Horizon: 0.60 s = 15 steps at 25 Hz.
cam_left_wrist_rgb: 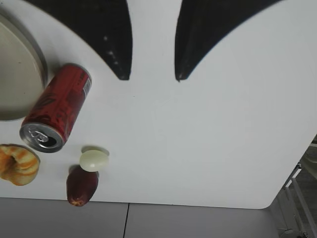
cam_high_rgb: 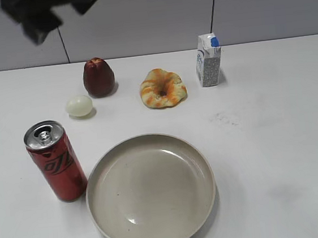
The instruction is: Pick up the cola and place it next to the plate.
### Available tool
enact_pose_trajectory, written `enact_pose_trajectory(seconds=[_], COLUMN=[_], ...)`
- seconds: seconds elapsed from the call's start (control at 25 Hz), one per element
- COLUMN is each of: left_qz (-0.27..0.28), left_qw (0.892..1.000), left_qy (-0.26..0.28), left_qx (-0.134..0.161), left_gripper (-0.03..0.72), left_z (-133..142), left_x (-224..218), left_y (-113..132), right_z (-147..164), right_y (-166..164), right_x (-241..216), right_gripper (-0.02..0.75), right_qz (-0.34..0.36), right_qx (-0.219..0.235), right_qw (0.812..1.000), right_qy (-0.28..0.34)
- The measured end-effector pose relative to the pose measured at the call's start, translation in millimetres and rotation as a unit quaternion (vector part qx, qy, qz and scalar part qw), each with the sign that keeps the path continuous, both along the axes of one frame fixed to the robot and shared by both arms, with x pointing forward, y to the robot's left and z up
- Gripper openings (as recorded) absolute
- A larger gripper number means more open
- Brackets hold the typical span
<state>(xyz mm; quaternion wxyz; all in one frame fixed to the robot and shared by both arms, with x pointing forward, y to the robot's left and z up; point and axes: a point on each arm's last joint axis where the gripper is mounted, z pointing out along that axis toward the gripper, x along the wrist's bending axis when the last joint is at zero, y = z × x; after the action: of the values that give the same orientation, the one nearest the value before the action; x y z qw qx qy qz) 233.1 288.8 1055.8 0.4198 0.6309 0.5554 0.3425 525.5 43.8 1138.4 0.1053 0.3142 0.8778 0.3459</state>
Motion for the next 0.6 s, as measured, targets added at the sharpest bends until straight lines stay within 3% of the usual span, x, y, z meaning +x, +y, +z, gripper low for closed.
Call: enact_pose_trajectory(seconds=[0.2,0.44,0.6], left_qz=[0.000,0.000,0.000], left_qw=[1.000,1.000,1.000], left_qy=[0.000,0.000,0.000], left_qx=[0.000,0.000,0.000], left_gripper=[0.237,0.237,0.237], left_z=[0.0,0.0,0.0], left_x=[0.0,0.0,0.0], left_y=[0.0,0.0,0.0], right_z=[24.5,-9.9,-39.9], right_y=[-88.9,-189.9,-234.2], right_x=[34.9,47.0,22.0], right_gripper=[0.645,0.631,0.615], right_qz=[-0.131,-0.257,-0.301], right_qx=[-0.030,-0.089,-0.125], right_qw=[0.990,0.954,0.928], right_qy=[0.033,0.123,0.178])
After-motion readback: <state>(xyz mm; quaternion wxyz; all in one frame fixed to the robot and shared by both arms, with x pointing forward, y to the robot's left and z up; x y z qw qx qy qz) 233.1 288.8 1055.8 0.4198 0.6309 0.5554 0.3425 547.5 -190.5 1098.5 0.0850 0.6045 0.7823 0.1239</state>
